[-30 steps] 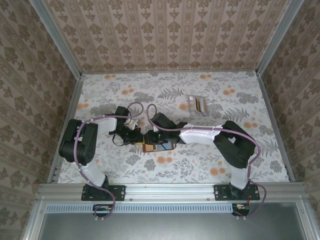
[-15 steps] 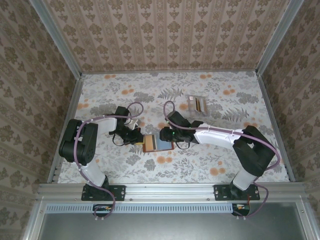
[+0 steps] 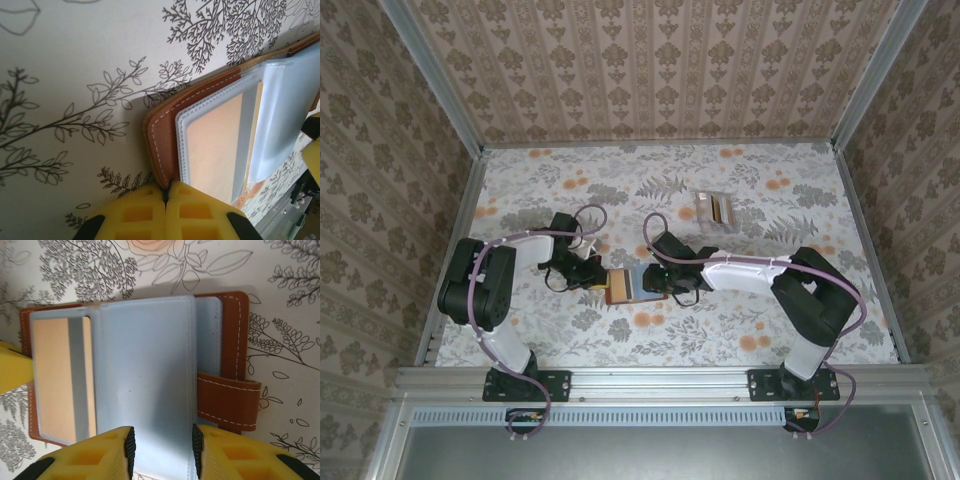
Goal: Put the credit cards into the card holder
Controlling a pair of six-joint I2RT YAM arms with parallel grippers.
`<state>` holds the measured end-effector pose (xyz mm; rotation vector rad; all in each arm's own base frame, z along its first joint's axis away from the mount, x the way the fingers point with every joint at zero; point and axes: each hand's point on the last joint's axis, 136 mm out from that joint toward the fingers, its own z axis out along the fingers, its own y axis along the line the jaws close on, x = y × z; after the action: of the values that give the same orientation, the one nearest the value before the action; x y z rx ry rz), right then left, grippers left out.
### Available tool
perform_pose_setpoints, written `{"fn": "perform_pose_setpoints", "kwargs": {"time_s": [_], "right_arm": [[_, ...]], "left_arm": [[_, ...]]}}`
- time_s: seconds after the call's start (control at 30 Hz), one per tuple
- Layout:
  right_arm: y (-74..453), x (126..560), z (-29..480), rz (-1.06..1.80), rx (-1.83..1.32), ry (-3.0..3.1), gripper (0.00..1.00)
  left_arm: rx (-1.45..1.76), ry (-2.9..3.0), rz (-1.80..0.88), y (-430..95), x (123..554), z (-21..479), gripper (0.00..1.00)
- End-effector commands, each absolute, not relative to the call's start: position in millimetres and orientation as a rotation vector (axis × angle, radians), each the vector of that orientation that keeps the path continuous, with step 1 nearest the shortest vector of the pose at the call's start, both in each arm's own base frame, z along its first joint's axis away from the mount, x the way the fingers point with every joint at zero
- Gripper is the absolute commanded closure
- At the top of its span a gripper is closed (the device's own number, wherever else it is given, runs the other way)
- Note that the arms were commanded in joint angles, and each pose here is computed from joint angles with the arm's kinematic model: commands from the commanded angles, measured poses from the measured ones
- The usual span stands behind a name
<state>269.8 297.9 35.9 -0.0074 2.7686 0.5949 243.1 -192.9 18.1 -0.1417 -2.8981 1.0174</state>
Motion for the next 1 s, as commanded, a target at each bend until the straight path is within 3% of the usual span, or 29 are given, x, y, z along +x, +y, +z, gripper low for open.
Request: {"fn": "perform_pose_setpoints", "kwargs": {"time_s": [0.0,0.53,0.97], "right_arm": [[298,268,30,0.578,0.018,2.784,0.61],[287,271,48,0.519,0.065,2.753,0.63],[299,266,44,0.629,0.017,2.754,0.64]], "left_arm": [[-0.151,-2.859,0.924,-187,227,7,1.00],[-0.151,-2.860,0.926,-186,228,8,1.00],[-0.155,-2.864,0.929,-186,229,9,1.00]]}}
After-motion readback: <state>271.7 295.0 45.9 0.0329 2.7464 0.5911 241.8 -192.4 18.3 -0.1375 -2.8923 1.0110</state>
